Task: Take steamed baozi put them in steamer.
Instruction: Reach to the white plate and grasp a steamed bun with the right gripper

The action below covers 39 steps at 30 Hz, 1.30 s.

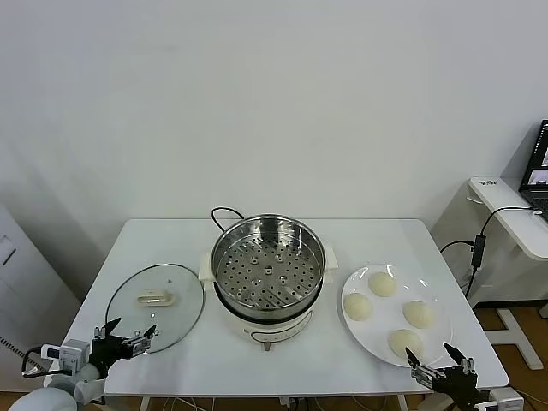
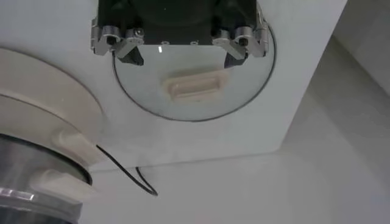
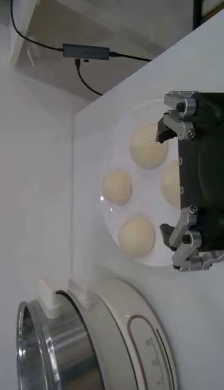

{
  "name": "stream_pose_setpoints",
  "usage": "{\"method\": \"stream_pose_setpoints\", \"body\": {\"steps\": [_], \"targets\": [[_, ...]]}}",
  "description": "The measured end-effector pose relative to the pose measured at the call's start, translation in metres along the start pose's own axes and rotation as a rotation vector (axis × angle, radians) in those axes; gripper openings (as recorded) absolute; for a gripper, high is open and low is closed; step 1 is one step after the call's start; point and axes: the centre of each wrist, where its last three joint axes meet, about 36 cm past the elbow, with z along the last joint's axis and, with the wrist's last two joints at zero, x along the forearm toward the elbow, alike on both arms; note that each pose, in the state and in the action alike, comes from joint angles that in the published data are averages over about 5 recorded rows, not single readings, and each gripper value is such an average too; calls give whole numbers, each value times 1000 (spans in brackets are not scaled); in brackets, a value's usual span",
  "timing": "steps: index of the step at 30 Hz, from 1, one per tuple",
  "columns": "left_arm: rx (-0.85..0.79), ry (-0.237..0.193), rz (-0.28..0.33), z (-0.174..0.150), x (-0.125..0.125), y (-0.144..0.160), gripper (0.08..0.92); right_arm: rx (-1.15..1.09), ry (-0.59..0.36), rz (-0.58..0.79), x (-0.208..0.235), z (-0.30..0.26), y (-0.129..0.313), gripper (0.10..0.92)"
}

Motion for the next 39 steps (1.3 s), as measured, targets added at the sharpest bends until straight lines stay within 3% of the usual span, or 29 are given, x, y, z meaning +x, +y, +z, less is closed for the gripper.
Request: {"method": "stream_pose_setpoints", "body": {"steps": [11,24,31,39], "targets": [[-5,3,3,-1,-1,0,823,111,-57,9,-7,-7,-13,823],[-24,7,-1,-2,-3,1,823,773,-179,51,-66,-63,-67,823],[-35,14,-4,-1,-5,0,823,1055,-141,-67,-113,-115,-101,823],[-43,18,-7,-3,-8,0,823,1210,-31,-328,-174,-179,-116,823]]}}
